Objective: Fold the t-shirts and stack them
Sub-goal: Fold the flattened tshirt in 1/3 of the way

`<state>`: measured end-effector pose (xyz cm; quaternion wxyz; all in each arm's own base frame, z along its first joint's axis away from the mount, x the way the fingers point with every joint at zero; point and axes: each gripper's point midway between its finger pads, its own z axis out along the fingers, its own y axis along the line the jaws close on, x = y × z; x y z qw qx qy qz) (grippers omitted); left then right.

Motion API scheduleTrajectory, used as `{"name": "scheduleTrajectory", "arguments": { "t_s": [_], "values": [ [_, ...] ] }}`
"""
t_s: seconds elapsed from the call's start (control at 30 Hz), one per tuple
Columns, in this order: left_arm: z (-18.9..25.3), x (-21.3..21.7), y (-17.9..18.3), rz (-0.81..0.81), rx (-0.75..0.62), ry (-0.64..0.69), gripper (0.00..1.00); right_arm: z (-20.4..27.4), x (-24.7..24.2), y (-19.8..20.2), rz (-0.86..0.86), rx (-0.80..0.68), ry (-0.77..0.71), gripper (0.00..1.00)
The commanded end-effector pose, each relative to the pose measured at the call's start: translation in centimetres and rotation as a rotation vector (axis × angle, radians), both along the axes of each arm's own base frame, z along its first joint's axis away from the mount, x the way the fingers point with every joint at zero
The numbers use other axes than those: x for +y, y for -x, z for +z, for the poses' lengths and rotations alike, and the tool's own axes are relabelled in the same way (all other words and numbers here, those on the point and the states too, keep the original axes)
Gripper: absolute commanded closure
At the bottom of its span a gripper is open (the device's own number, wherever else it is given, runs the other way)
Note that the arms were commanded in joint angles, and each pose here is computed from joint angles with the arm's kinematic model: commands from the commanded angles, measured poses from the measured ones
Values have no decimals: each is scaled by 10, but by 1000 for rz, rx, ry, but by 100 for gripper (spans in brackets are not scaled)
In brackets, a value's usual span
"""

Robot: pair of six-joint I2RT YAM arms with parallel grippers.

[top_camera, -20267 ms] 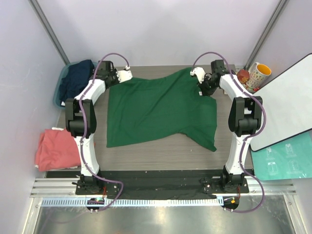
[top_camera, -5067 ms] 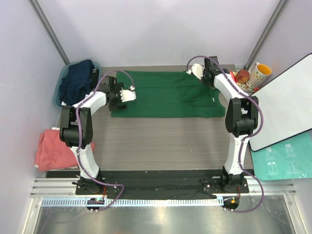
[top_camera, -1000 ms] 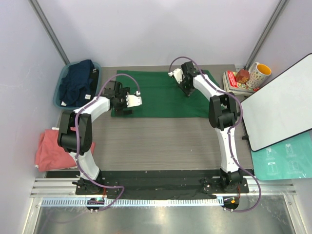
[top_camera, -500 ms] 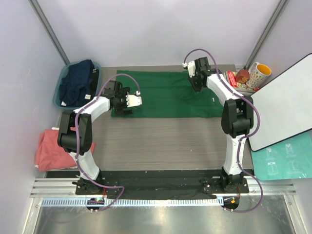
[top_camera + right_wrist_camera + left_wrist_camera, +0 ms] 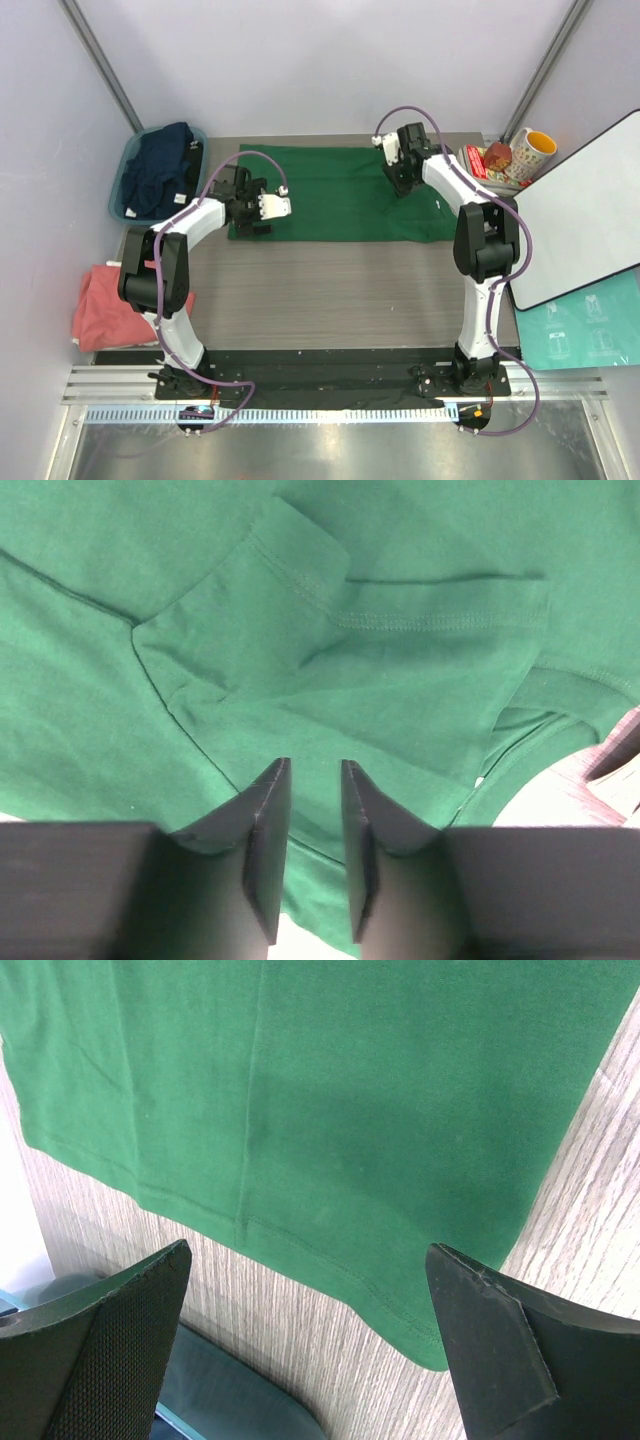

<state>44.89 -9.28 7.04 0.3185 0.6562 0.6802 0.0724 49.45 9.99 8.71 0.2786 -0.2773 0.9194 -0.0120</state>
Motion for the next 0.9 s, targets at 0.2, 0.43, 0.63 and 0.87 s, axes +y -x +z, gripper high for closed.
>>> {"name": "scheduleTrajectory", "arguments": {
  "t_s": [0.2,0.43,0.63,0.87],
  "values": [
    [20,-12,-13,-19,-61,42,0,34,56,-47,93,-147,-43,55],
    [19,-10,-10,-11,-58,38,0,17,63,-81,92,-188,2,56],
    [18,-8,-9,-5,-62,31,0,1,64,-83,103,-167,16,56],
    [18,-10,-11,-3,-60,41,0,-9,60,-84,117,-157,42,61]
  ]
}}
